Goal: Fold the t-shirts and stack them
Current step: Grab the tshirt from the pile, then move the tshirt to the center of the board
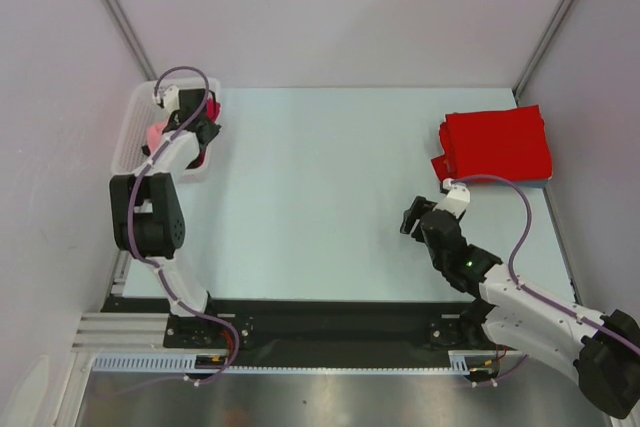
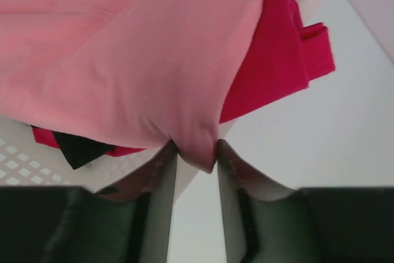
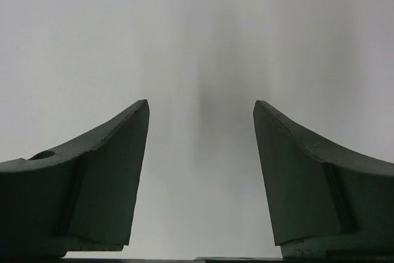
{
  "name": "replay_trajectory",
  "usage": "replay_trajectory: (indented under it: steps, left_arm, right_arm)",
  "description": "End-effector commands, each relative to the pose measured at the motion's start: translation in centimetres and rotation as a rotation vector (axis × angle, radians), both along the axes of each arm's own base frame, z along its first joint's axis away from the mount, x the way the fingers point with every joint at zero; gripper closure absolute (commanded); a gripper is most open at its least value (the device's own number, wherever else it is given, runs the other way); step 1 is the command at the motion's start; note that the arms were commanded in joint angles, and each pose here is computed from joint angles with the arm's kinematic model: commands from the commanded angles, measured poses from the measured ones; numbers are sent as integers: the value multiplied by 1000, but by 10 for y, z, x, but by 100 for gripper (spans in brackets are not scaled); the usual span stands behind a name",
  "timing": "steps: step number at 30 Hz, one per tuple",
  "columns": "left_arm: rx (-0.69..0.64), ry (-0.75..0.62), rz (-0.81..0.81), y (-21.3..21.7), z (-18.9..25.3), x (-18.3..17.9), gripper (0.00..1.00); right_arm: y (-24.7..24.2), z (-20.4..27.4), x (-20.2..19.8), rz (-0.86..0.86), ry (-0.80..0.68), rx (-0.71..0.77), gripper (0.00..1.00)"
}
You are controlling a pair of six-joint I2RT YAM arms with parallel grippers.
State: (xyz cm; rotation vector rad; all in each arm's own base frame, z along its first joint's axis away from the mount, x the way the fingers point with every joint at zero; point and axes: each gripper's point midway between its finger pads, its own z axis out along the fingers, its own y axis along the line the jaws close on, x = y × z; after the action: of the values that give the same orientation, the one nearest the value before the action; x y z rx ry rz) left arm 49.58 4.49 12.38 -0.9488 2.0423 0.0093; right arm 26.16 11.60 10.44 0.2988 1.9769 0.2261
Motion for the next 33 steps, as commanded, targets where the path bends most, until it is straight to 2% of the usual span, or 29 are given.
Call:
replay_trajectory:
  steps: [1,2,4,9,13,15,19,21,22,24,28,31,33]
  left_arm:
    - [25,-50,53,17,27,12,80]
    - [28,-59,52,17,32,12,89]
    - [39,-76,59,19,45,8,100]
    - [79,-150,75,25,94,-13,100]
    - [117,-257,110,32,155,-37,100]
    - [109,-354,90,27,197,-53,100]
    - [34,-551,-142,-20,271,-73,100]
    - [-23,-636,-286,-55,305,-88,100]
    - [-55,-668,-382,-89,320,-96,100]
    - [-87,-708,-494,-126,337,-111,100]
    - [-300,-786,-903,-257,364,-156,100]
    - [-449,-783,-1150,-321,376,-184,100]
    - [-494,-798,-1215,-330,393,-193,100]
  right_arm:
    - [-4,8,4,-29,-34,21,28]
    - [-3,9,4,-30,-35,24,28]
    - [-4,7,3,-30,-33,22,27]
    - [-1,13,7,-27,-53,40,28]
    - [0,14,6,-21,-54,45,28]
    - [1,14,6,-17,-55,48,27]
    - [3,14,6,-3,-55,48,28]
    - [3,14,7,-6,-54,46,28]
    - [2,13,7,-10,-53,43,28]
    - [0,14,7,-18,-57,39,28]
    - [-3,14,7,-32,-55,37,28]
    - [-7,13,7,-44,-56,38,28]
    - [-9,15,8,-52,-58,41,28]
